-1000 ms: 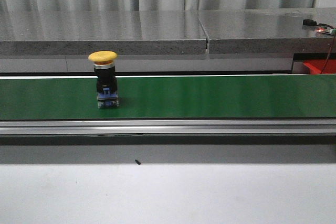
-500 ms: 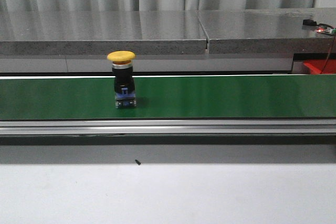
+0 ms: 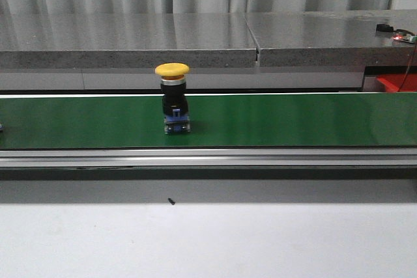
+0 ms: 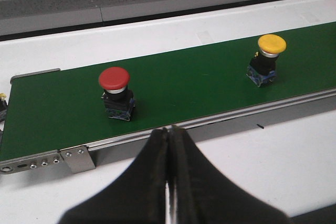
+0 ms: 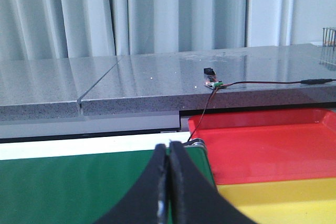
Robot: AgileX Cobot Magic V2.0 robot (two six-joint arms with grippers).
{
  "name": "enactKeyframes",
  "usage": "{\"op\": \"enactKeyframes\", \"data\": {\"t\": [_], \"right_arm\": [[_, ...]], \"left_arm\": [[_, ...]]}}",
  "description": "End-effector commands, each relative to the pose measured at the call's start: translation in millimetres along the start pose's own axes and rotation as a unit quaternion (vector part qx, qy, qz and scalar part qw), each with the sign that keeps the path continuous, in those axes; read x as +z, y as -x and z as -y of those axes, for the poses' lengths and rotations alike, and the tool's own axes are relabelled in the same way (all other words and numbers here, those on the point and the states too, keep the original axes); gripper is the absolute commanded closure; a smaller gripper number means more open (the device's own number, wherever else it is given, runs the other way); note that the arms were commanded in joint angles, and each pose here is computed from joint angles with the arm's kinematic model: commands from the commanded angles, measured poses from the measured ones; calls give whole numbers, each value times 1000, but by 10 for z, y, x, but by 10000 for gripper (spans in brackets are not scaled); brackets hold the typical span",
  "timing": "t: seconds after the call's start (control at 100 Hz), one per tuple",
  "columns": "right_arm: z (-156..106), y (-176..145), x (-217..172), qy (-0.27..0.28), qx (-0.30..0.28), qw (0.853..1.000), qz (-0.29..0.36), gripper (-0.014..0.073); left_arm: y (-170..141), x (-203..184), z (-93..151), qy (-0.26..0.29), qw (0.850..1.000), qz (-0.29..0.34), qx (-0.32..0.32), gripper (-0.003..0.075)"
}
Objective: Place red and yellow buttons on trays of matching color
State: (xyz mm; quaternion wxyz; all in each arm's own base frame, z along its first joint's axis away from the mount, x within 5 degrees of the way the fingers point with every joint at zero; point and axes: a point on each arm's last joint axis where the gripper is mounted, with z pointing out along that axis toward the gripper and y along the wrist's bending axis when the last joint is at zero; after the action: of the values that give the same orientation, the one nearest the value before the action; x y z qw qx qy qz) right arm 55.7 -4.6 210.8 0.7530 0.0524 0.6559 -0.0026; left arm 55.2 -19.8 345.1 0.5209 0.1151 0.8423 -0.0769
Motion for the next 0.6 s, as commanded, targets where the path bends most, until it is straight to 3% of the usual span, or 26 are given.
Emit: {"op": "enactKeyframes", "data": {"t": [0.0, 0.27, 0.59], "right_arm": [[-20, 255, -25, 3, -7, 998, 56, 663], [-42, 632, 141, -5, -10, 1000, -4, 661], [-62, 1016, 620, -14, -10, 995, -95, 661]], "left_arm": [[108, -74, 17, -6, 999, 49, -9, 739], [107, -78, 18, -6, 999, 50, -9, 739], [107, -78, 18, -6, 999, 50, -9, 739]]}}
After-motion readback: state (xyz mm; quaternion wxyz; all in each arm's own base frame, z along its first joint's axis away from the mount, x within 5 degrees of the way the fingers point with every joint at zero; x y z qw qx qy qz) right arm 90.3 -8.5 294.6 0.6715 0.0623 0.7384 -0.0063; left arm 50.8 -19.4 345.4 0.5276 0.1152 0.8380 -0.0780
